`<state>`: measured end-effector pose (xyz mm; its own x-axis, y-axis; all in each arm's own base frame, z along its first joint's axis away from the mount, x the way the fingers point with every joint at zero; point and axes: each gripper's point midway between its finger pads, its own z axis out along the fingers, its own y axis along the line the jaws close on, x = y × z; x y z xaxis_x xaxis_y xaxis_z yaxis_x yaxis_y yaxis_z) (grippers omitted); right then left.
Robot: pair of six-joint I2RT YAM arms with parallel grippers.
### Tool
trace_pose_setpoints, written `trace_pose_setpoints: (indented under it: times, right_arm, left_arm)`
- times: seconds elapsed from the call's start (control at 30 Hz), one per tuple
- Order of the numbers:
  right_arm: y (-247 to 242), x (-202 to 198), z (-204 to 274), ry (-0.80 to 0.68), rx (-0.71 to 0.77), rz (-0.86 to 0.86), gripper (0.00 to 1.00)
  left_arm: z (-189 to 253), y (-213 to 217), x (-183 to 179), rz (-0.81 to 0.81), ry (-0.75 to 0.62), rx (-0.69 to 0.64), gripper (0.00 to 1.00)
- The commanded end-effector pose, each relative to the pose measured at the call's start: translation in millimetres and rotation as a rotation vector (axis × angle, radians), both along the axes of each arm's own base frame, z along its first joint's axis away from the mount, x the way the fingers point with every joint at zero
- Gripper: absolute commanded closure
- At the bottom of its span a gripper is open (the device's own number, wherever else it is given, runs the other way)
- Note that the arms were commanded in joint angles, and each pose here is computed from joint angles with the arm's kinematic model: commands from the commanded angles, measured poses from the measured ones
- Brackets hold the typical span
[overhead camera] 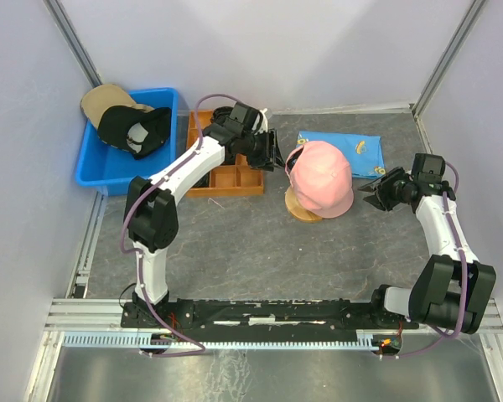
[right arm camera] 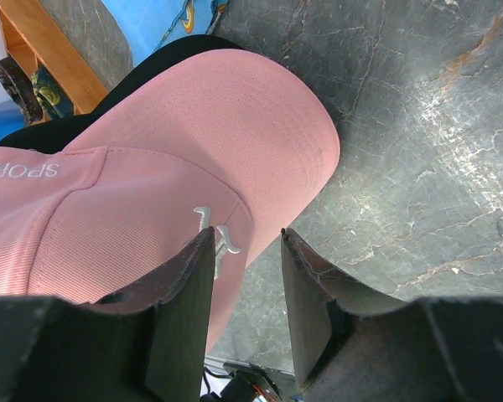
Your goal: Stack the hats
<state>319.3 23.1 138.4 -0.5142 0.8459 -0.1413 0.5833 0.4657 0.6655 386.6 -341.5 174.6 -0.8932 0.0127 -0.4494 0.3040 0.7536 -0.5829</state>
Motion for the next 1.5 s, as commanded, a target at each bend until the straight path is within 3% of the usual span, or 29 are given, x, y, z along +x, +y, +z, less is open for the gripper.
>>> trace_pose_setpoints:
  times: [0.0,0.43,0.6,1.07,1.47]
  right_arm:
    - [-2.1,1.4,9.2,-0.04,-0.006,0.008,0.54]
    - [-2.4,0.3,5.8,-0.029,0.004,0.015,0.54]
    - [-0.5,-1.4,5.0,-0.021,0.008,0.03,0.52]
    - [-1.8,3.0,6.9,-0.008,0.004,0.042,0.5]
    - [-5.3,7.4,5.2,-0.005,0.003,0.037,0.5]
  left_arm:
    - [17.9,-14.2,8.5,-0.024,-0.068,-0.049,0.47]
    - [36.5,3.3,-0.8,0.001,-0.095,-0.056,0.48]
    - [52.8,20.5,-2.2,0.036,-0.117,-0.135,0.47]
    - [71.2,-4.8,3.6,-0.034,-0.134,-0.261,0.33]
    - [66.0,-28.1,4.2,-0.07,-0.132,-0.239,0.32]
